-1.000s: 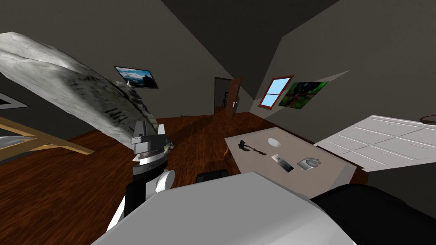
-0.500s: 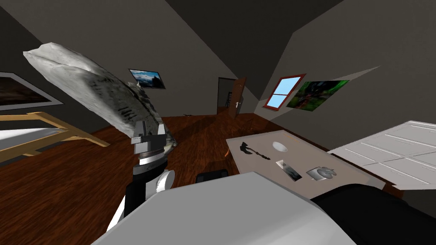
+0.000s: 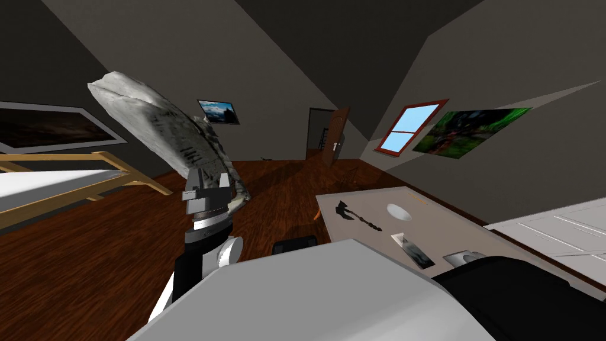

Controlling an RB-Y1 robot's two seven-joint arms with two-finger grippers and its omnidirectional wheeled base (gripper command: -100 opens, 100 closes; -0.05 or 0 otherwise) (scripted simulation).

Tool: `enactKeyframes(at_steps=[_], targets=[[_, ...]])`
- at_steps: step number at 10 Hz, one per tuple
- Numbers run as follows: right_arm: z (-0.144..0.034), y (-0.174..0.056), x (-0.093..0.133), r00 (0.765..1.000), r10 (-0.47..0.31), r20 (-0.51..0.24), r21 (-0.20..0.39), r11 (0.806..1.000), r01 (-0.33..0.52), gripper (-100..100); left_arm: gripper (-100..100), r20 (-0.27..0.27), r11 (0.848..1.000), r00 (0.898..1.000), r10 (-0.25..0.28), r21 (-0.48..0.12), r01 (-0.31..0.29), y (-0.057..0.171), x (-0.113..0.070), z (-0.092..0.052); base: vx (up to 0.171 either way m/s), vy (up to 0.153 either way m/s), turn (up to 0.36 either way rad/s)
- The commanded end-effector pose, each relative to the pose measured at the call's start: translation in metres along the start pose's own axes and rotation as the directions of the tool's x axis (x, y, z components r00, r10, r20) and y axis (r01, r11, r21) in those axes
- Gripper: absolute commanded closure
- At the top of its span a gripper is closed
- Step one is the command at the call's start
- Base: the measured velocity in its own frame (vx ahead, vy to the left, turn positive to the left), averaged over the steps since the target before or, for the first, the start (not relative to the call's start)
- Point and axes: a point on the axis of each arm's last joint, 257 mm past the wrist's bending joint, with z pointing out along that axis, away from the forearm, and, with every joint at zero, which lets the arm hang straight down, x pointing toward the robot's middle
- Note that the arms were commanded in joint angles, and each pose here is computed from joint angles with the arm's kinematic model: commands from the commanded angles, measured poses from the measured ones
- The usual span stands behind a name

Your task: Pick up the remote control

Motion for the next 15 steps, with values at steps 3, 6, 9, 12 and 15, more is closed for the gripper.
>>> enactKeyframes(at_steps=[3,6,9,12,15], targets=[[0.018,0.02,0.004,0.999,0.038,0.002,0.001,0.999,-0.038,-100,0,0.0,1.0,1.0,0.0,0.0,0.0,0.0,0.0,0.0,-0.042,-0.04,0.129],[0.022,0.026,0.004,0.999,0.048,0.002,0.0,0.999,-0.048,-100,0,0.0,1.0,1.0,0.0,0.0,0.0,0.0,0.0,0.0,-0.04,-0.045,0.059],[0.024,0.03,0.004,0.999,0.048,0.002,-0.006,0.999,-0.048,100,0,0.0,1.0,1.0,0.0,0.0,0.0,0.0,0.0,0.0,0.0,0.0,0.0],[0.024,0.03,0.004,0.999,0.049,0.002,-0.005,0.999,-0.049,0,0,0.0,1.0,1.0,0.0,0.0,0.0,0.0,0.0,0.0,0.0,0.0,0.0],[0.003,0.003,0.001,1.0,0.006,0.001,0.0,1.0,-0.006,100,0,0.0,1.0,1.0,0.0,0.0,0.0,0.0,0.0,0.0,0.062,0.061,-0.186]])
